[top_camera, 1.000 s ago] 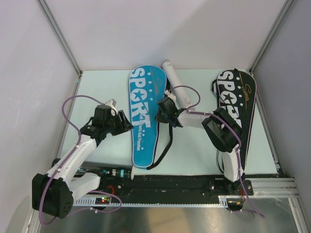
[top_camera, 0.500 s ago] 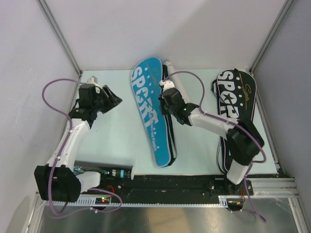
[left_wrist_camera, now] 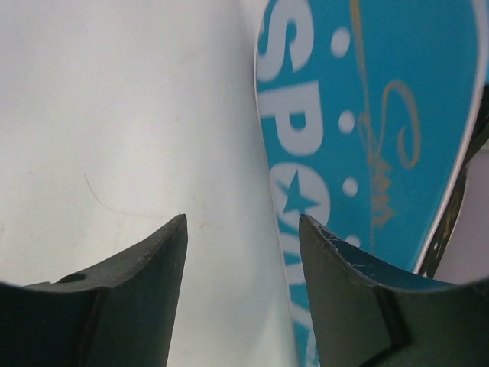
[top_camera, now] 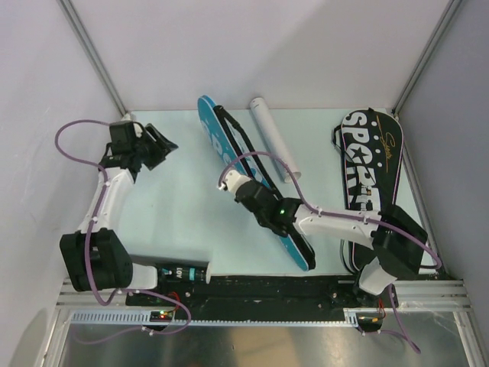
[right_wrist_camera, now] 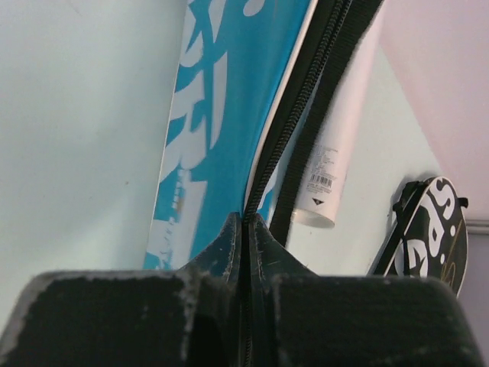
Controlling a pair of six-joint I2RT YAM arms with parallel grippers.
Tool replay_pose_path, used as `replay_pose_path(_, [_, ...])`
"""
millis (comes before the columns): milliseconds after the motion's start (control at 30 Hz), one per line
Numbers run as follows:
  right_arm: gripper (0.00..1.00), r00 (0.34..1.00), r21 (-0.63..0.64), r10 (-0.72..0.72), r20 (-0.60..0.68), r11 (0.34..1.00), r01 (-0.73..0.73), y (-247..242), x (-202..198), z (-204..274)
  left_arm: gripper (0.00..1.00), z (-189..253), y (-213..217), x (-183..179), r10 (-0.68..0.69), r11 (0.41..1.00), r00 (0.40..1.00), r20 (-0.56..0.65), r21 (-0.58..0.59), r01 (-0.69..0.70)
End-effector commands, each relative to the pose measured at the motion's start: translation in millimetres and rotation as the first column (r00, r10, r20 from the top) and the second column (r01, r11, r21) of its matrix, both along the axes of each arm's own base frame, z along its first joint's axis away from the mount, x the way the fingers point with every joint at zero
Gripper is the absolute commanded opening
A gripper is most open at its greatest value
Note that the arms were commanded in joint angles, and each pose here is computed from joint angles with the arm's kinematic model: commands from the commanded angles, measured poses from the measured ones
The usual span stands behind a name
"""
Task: Pack up the badminton gear
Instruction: Adjust the racket bag at the center of the board.
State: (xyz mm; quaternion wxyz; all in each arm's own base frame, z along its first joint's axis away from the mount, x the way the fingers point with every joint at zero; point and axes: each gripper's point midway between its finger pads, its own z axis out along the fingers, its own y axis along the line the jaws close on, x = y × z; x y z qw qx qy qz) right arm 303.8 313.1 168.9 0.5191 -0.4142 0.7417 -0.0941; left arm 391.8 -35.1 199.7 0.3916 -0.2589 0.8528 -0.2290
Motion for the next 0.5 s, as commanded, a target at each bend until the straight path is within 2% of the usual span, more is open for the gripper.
replay_pose_path(0, [0.0, 0.997, -0.026, -0.03, 0.066, 0.999, 0.032, -6, -9, -4, 0.64, 36, 26, 18, 0.073, 0.997, 0.993, 0.088, -0.044, -0.069])
replay_pose_path(200, [0.0, 0.997, -0.06, 0.054, 0.061, 0.997, -0.051, -1, -45, -34, 0.65, 42, 28, 29, 0.055, 0.992, 0.994, 0.091, -0.119, -0.044])
replay_pose_path(467, [0.0, 0.991, -0.061, 0.114, 0.076, 0.992, -0.109, 3, -62, -33, 0.66, 92, 27, 42, 0.087, 0.984, 0.976, 0.201, -0.172, -0.053])
